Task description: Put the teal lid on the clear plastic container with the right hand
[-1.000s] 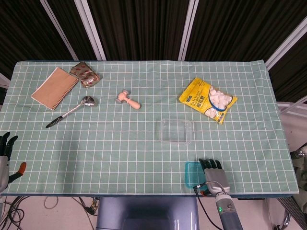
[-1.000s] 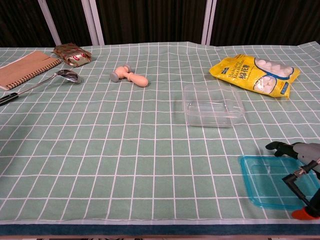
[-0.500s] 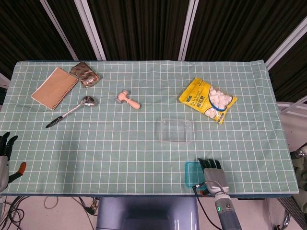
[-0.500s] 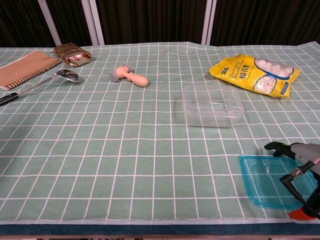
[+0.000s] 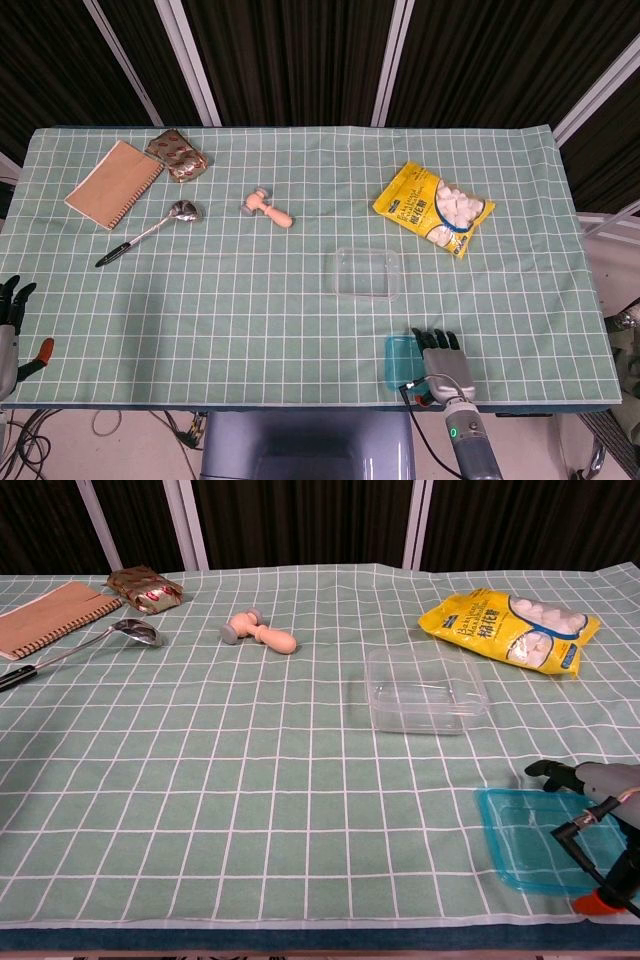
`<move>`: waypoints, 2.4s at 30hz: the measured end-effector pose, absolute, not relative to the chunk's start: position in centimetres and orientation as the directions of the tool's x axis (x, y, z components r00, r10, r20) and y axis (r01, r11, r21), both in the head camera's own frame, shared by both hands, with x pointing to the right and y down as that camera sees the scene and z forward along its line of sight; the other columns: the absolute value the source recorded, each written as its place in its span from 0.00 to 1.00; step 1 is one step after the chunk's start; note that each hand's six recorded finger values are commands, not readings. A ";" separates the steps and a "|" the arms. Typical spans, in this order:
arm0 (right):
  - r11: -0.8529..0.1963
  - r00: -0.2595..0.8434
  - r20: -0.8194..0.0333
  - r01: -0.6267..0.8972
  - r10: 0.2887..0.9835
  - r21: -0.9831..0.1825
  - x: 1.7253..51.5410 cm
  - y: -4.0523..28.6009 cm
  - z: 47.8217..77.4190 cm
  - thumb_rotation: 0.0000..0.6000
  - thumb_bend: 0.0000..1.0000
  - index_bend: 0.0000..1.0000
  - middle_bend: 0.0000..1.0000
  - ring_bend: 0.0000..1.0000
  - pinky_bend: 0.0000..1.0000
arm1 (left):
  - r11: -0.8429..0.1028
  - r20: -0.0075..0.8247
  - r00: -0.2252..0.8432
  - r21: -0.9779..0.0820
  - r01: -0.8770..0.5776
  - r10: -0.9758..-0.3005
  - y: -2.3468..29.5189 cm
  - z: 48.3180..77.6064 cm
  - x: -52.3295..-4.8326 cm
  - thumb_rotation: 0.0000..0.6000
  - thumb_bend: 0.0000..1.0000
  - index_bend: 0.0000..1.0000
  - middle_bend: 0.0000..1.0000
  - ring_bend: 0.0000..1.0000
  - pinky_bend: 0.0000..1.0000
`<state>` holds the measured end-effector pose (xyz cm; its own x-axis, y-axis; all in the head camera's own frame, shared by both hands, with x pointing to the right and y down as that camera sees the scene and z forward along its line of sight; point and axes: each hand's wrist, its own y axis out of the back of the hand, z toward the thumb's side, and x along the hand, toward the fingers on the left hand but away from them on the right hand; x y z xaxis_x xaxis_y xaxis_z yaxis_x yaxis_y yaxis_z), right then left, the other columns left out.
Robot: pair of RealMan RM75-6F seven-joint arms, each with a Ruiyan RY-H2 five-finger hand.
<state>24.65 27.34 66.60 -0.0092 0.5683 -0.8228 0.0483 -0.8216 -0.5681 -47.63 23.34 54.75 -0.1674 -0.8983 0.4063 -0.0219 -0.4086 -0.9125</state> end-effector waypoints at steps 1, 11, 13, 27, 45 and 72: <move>-0.821 -0.009 -0.823 0.048 0.569 -0.568 24.6 27.3 66.6 1.00 0.13 0.00 0.17 0.00 0.00 | -0.409 0.407 -0.168 -0.912 -0.022 -0.898 23.3 54.8 -47.6 1.00 0.31 0.11 0.00 0.00 0.00; -0.819 -0.004 -0.820 0.042 0.572 -0.572 24.5 27.0 66.1 1.00 0.13 0.00 0.17 0.00 0.00 | -0.410 0.408 -0.167 -0.912 -0.020 -0.898 23.4 54.8 -47.6 1.00 0.31 0.11 0.00 0.00 0.00; -0.823 -0.003 -0.824 0.042 0.567 -0.567 24.4 27.1 66.2 1.00 0.13 0.00 0.17 0.00 0.00 | -0.411 0.408 -0.168 -0.911 -0.019 -0.897 23.4 54.8 -47.6 1.00 0.31 0.11 0.00 0.00 0.00; -0.824 -0.008 -0.826 0.051 0.564 -0.564 24.4 27.2 66.6 1.00 0.13 0.00 0.18 0.00 0.00 | -0.413 0.410 -0.172 -0.910 -0.019 -0.896 23.3 54.8 -47.7 1.00 0.31 0.11 0.00 0.00 0.00; -0.839 -0.010 -0.840 0.032 0.543 -0.543 24.7 27.7 67.1 1.00 0.13 0.00 0.25 0.00 0.00 | -0.414 0.411 -0.177 -0.910 -0.020 -0.894 23.3 54.8 -47.8 1.00 0.32 0.11 0.00 0.00 0.00; -0.814 0.015 -0.815 0.063 0.579 -0.578 24.9 27.1 66.5 1.00 0.19 0.00 0.41 0.08 0.00 | -0.419 0.416 -0.182 -0.908 -0.022 -0.891 23.4 54.8 -47.8 1.00 0.32 0.11 0.00 0.00 0.00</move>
<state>24.90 27.05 66.46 0.0147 0.5795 -0.8149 0.0627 -0.8139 -0.5777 -47.83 23.35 54.82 -0.1822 -0.8909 0.4161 -0.0220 -0.4193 -0.9076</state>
